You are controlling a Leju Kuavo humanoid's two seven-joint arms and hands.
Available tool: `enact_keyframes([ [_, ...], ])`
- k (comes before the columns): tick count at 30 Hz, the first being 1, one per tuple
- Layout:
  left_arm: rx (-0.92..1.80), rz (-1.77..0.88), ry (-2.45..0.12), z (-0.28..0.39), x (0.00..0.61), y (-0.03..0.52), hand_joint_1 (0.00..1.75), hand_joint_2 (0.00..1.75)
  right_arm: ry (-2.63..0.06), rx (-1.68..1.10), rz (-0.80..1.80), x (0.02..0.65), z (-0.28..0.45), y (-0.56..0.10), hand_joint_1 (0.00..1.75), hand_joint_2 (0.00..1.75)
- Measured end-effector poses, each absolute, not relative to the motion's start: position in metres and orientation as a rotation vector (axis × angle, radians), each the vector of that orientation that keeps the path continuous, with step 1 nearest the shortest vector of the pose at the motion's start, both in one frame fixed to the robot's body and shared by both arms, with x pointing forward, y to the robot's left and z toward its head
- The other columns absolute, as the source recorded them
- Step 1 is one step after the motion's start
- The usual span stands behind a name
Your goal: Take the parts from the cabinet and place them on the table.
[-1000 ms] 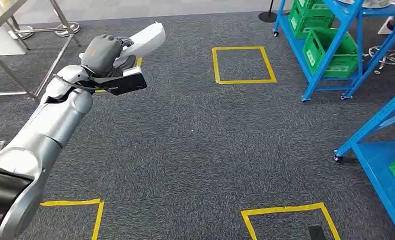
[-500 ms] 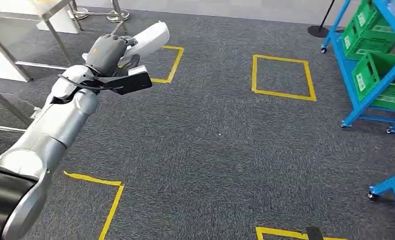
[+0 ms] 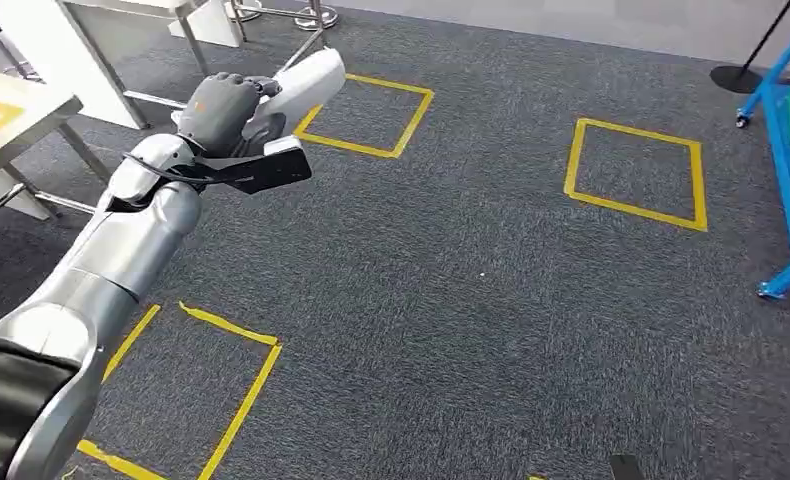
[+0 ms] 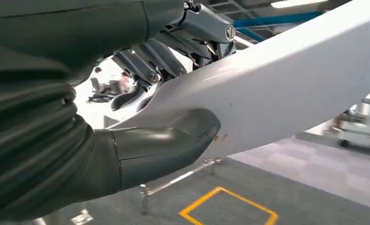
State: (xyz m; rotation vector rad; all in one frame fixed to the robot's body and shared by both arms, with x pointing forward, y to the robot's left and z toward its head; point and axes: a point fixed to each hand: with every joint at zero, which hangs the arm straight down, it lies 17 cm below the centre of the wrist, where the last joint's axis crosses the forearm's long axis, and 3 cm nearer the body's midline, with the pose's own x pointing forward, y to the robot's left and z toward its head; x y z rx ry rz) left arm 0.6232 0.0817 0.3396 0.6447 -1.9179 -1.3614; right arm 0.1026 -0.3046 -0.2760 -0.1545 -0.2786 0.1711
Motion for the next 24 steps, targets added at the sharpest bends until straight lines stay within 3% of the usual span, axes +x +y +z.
enact_keyframes([
  [24, 0.703, -1.384, -1.889, 0.343, 0.628, 0.093, 1.75, 1.75, -0.281, -0.143, 0.192, 0.107, -0.275, -0.299, 0.00, 0.00],
])
